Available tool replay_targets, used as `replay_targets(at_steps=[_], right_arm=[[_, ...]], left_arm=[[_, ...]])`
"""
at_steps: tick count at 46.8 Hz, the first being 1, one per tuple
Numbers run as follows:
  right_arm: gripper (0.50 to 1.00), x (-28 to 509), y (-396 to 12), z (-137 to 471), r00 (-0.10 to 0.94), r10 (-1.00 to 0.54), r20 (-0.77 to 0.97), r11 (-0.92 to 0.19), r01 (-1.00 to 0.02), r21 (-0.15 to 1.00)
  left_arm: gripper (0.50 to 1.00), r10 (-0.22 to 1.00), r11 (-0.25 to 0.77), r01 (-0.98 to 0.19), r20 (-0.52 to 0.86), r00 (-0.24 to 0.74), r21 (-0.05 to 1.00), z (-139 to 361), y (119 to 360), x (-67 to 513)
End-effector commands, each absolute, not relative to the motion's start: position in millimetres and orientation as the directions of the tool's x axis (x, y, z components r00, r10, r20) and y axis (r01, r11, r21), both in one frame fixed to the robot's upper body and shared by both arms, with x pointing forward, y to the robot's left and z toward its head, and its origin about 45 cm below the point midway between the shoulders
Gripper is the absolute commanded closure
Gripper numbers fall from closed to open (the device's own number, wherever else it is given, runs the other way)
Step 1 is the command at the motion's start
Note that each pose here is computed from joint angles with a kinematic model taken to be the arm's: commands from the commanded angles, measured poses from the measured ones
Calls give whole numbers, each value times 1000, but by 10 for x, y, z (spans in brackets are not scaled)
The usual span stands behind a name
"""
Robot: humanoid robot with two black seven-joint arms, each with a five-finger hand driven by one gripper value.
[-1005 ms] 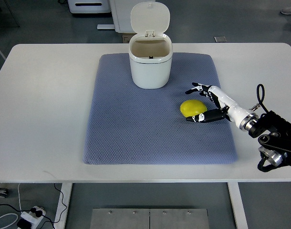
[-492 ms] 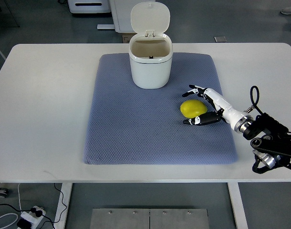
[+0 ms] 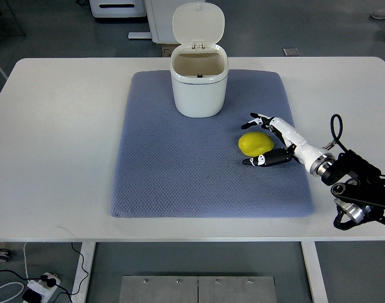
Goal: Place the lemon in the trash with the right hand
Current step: 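Close the right hand fingers around the yellow lemon, then lift the lemon with the right hand and carry it above the bin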
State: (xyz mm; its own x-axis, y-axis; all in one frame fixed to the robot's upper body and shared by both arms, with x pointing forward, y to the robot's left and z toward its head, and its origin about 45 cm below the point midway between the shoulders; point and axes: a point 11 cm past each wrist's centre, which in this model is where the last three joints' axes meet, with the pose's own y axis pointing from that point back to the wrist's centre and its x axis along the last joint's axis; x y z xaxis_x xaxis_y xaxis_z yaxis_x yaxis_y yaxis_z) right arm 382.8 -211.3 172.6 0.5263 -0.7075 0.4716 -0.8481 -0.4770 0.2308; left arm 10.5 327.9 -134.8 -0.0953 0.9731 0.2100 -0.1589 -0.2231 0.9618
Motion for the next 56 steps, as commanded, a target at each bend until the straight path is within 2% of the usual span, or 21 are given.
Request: replay_targets(at_steps=[1, 7, 11, 16, 21, 28, 31, 40, 56], right_arm=[[538, 3832, -2134, 1718, 525, -705, 477, -473, -849, 235], [559, 3821, -2130, 1703, 528, -704, 476, -474, -847, 239], [597, 3823, -2134, 1701, 528, -702, 478, -474, -847, 240], [674, 3822, -2133, 1700, 533, -694, 484, -477, -844, 244], [797, 3833, -2126, 1720, 532, -692, 488, -481, -844, 239], [896, 3847, -2116, 1744, 531, -692, 489, -482, -844, 234], [906, 3851, -2116, 1750, 530, -692, 489, -482, -844, 233], [979, 3844, -2113, 1743, 533, -693, 486, -483, -843, 236], [990, 3907, -2147, 1831, 517, -699, 495, -475, -852, 220]], left_arm=[[500, 973, -223, -159, 210, -95, 962, -1348, 3279, 105], [500, 973, -223, -159, 210, -95, 962, -1348, 3279, 105], [500, 973, -223, -159, 210, -95, 962, -1348, 3279, 105], [500, 973, -223, -159, 210, -95, 962, -1348, 3279, 105], [500, 973, -223, -159, 210, -95, 962, -1348, 3279, 105], [500, 973, -223, -159, 210, -95, 962, -1348, 3279, 105], [500, 973, -223, -159, 210, -95, 962, -1348, 3279, 105], [500, 973, -223, -159, 210, -95, 962, -1348, 3279, 105], [500, 973, -223, -159, 210, -95, 962, -1348, 3279, 105]])
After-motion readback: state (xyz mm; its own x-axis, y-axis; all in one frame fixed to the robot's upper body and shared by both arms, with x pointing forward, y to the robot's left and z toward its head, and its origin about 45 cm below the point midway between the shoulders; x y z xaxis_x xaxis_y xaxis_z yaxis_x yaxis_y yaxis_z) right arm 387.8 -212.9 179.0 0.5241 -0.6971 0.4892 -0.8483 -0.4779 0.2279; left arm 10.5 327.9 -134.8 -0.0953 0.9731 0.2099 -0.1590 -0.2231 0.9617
